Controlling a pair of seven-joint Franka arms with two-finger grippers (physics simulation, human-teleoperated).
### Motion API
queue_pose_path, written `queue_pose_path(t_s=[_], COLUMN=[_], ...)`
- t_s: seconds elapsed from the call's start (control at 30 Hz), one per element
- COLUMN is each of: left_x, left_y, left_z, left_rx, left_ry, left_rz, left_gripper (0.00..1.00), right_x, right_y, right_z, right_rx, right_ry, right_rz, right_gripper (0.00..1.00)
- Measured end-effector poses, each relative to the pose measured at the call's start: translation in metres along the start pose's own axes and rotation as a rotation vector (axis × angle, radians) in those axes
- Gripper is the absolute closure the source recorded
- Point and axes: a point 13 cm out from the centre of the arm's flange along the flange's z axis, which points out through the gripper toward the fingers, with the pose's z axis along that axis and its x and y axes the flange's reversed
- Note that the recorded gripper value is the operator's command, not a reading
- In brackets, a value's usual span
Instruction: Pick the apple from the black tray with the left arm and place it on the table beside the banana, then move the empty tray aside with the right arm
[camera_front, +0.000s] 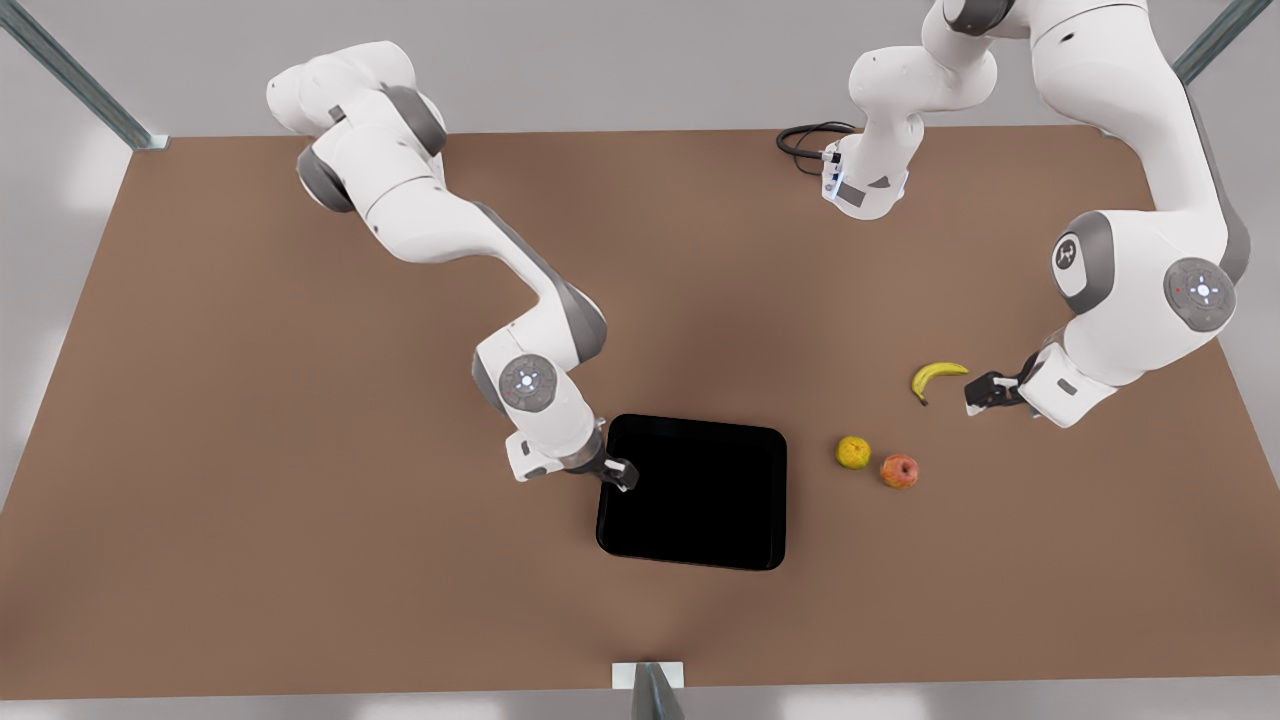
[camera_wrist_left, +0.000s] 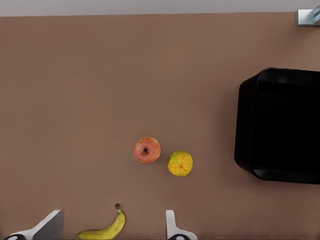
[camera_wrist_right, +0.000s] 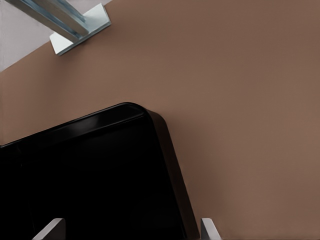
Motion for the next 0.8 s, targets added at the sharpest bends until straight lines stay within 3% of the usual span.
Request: queue_pose_path(t_s=[0.17,0.4,0.63,0.8], left_x=[0.006,0.009,0.011,0.011], left_y=[0.001,0.001,0.001,0.001], left_z=[0.003,0.006,0.007,0.007], left_rx=[0.000,0.000,0.000,0.000], left_ry=[0.024,0.040,0.046,0.047], left_rz=[-0.010,-0.019,-0.028,-0.035], left_gripper=[0.00,0.00,0.00,0.00], right_x=[0.018,0.002,0.017,0.019], right_y=[0.011,-0.003,-0.015,-0.025], right_z=[0.035,0.058,0.095,0.112], right_rx=[-0.023,-0.001,0.030,0.048], right_ry=[0.008,-0.043,-0.014,0.000], right_rz=[0.018,-0.036,-0.105,-0.143], right_gripper=[0.00,0.00,0.00,0.10])
